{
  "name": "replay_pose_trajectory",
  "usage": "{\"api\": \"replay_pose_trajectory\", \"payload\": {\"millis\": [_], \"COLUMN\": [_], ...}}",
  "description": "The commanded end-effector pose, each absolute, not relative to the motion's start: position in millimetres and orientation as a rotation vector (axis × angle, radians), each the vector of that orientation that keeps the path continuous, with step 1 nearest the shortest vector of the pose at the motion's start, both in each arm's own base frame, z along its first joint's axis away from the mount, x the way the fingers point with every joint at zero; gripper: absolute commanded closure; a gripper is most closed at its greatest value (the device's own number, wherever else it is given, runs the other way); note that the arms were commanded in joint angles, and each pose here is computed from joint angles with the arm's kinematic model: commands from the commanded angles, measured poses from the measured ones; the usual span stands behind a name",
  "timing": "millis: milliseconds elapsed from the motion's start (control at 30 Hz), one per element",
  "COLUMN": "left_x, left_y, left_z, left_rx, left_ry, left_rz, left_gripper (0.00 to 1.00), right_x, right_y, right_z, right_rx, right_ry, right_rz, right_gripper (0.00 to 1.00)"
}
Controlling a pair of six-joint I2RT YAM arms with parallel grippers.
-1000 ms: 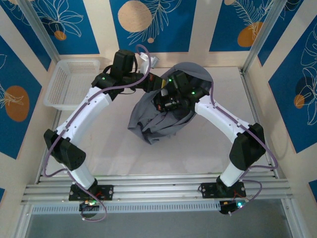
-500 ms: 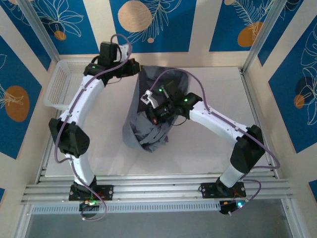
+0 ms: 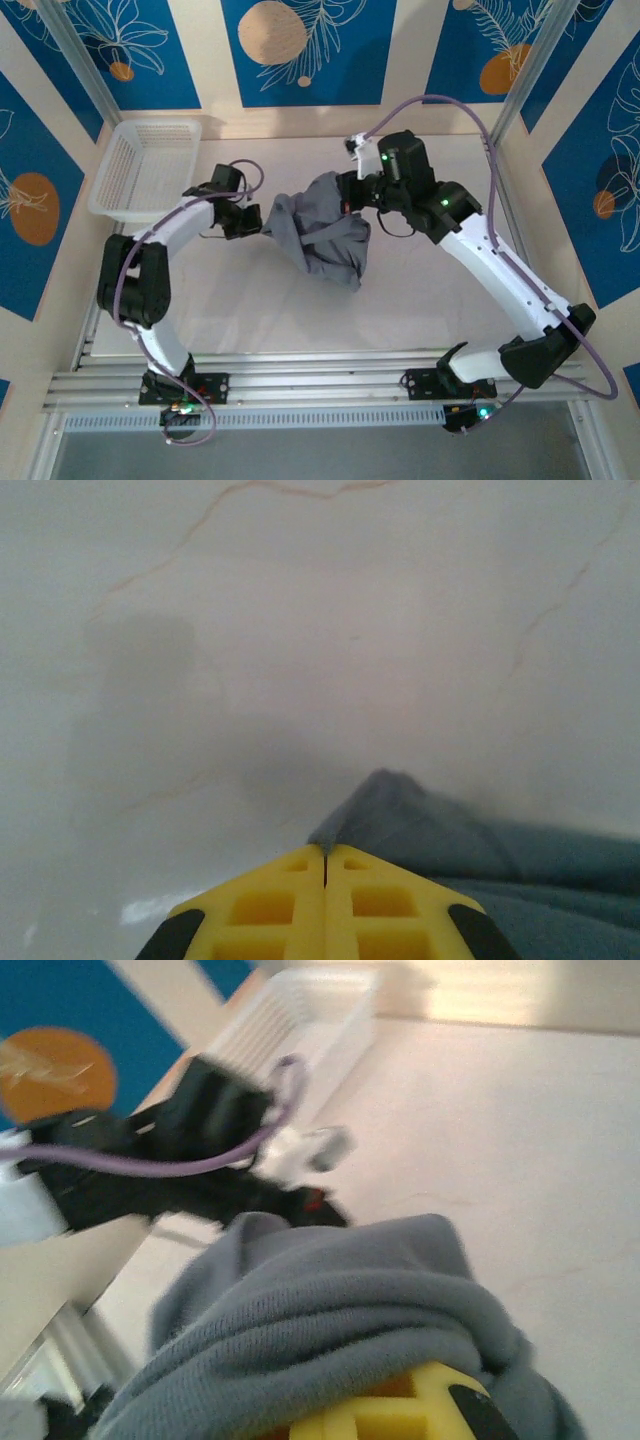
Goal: Fold the inside-out t-shirt
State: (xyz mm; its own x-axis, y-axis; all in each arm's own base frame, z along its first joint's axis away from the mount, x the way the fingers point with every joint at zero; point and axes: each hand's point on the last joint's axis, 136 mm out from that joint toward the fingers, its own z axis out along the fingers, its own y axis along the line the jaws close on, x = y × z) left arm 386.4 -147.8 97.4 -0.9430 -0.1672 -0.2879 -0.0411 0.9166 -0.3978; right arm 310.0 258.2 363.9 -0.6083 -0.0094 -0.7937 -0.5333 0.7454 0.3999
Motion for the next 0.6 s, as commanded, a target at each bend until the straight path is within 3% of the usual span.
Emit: {"api": "replay_pose_trajectory", "payload": {"millis": [0,67,233,300,400,567], "left_x": [394.9,394.2,388.0,376.2,343.4,312.9], "left_y": [-111.2,-109.6,-170.4,-202.0,-266.7,-338.4], "left_z": [125.3,136.9,243.8,286.8,315.2,275.2], "left_rx": [-0.225,-0.242,-0.118,-0.021,0.209,0.375], "left_ry": [2.671,2.647,2.353,2.243,2.212,2.354], "left_rz": [-0.464,-0.568,-1.079,-1.196,-1.330,-1.343], "left_gripper": [1.00,0.98,0.42,0.24,0.14,0.01], "right_x": [331.5,329.8,327.8,330.4,335.2,338.8], "right_y": [196.7,191.8,211.8,216.7,224.1,236.9], "right_z": [400.6,402.3,376.0,366.8,361.2,365.8], "right_rx": [-0.124,-0.108,-0.136,-0.124,-0.109,-0.127], "right_ry": [1.996,1.988,2.082,2.111,2.133,2.142], "right_rz": [0.667,0.701,0.800,0.815,0.848,0.892], "right_gripper": [1.00,1.00,1.00,1.00,1.00,1.00]}}
